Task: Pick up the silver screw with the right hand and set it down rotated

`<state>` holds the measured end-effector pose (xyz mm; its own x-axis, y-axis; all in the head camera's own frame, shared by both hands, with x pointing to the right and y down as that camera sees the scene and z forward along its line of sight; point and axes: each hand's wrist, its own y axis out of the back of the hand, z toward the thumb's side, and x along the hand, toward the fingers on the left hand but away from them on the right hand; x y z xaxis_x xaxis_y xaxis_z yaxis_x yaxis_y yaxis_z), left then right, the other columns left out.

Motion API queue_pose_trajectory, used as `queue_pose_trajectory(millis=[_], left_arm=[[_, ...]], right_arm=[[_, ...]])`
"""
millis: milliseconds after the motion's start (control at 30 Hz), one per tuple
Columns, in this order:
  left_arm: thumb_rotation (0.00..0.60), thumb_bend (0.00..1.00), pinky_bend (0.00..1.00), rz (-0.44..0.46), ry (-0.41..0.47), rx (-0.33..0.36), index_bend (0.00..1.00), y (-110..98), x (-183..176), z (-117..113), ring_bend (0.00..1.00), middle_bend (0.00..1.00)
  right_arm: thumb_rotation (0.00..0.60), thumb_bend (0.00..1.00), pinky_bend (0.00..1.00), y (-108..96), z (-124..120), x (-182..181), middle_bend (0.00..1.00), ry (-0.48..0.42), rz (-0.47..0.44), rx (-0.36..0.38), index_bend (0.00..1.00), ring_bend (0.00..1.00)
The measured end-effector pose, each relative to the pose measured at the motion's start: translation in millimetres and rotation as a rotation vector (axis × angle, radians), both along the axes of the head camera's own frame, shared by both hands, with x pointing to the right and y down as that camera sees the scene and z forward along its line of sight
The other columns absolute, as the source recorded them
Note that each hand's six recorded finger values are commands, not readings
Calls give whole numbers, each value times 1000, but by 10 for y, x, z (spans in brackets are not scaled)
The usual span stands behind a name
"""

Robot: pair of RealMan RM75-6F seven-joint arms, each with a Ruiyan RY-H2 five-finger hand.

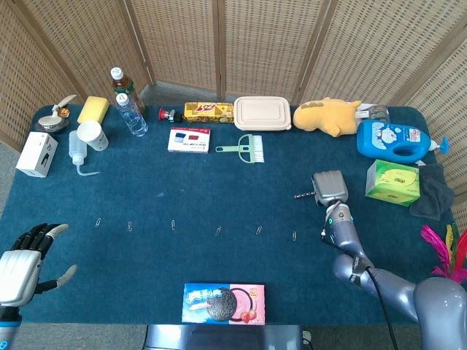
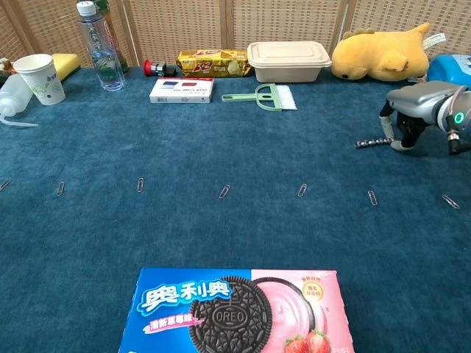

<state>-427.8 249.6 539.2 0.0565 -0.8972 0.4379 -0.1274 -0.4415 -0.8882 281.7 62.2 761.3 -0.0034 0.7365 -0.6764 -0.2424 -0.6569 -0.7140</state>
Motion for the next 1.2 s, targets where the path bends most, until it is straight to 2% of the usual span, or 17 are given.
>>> queue_pose_trajectory(millis=[467, 667, 967, 1200], left_arm=[[456, 389, 192, -3, 2, 1, 163, 5, -23, 17, 138, 201], [457, 389, 192, -5, 2, 2, 162, 9, -35, 15, 138, 201], [456, 389, 192, -2, 6, 8, 161, -4, -22, 13, 136, 201], [458, 389, 192, 7, 11, 16, 161, -22, 8, 4, 126, 201]], right_arm=[[600, 398, 799, -32, -57, -86, 913, -4, 0, 5, 706, 912], [600, 398, 799, -35, -134, -130, 917, -28, 3, 22, 713, 915], [600, 398, 799, -36, -423, -249, 925, -106, -16, 83, 726, 916], [600, 398, 799, 15, -836, -408, 934, -199, -69, 164, 734, 922]])
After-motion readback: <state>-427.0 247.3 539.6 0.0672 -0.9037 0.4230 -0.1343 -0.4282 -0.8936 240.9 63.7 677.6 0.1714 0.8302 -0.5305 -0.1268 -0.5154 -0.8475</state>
